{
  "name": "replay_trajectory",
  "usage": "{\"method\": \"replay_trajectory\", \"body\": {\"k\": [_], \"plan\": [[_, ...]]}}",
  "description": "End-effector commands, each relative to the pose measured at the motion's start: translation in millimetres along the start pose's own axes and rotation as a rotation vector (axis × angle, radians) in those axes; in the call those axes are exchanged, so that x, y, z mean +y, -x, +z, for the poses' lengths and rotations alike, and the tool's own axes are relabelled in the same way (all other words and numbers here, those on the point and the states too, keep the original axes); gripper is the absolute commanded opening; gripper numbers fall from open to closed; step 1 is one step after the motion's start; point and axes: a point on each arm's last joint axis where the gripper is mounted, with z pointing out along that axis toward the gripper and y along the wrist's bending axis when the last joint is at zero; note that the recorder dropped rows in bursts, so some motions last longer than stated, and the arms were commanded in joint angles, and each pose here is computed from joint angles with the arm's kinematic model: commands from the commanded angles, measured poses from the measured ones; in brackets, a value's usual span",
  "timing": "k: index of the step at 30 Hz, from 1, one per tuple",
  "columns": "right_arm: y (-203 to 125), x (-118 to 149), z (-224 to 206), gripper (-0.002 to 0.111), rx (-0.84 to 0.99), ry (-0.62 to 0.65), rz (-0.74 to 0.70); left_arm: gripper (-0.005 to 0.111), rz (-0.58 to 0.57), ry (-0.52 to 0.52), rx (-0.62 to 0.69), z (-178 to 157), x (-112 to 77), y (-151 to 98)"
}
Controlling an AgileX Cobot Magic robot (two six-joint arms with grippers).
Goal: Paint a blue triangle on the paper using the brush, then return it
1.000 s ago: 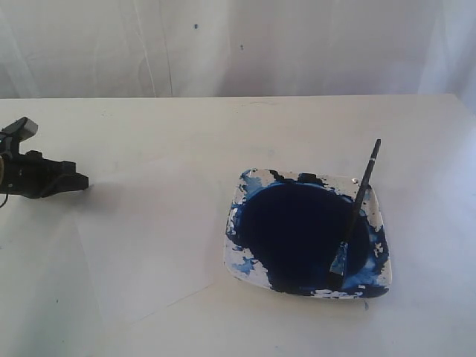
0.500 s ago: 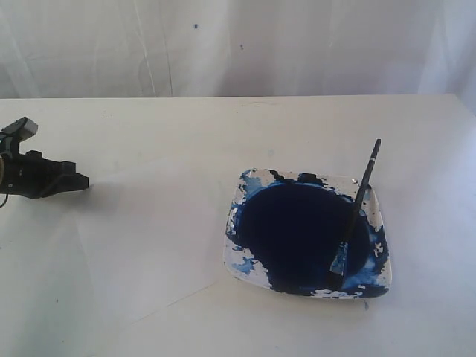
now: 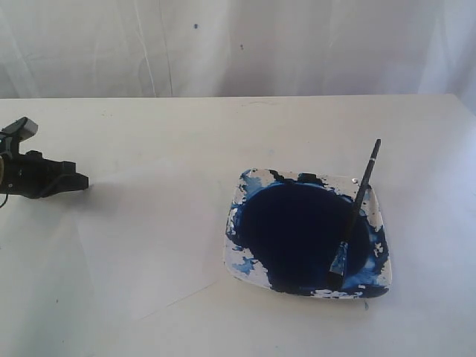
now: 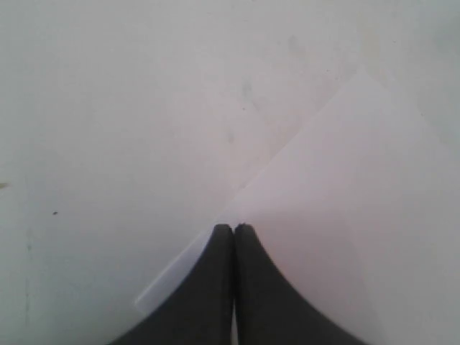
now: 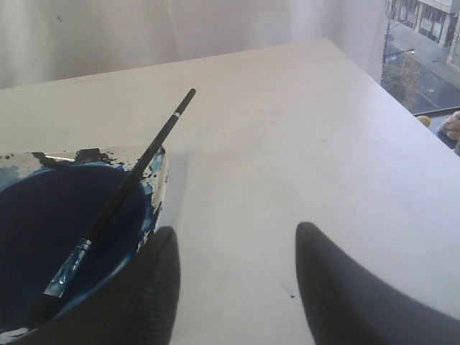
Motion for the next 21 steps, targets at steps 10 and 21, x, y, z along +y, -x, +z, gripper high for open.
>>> {"method": "replay_trajectory", "body": {"k": [10, 21], "plan": [[-0.2, -0.2, -0.1, 0.047, -0.005, -0.002, -0.016, 0.000, 0.013, 0.008, 0.001, -1.0, 0.6, 1.1], [40.8, 7.7, -10.5, 0.047, -0.473, 0.093, 0.016, 0.000, 0.013, 0.008, 0.001, -1.0, 0.7, 1.0]]}}
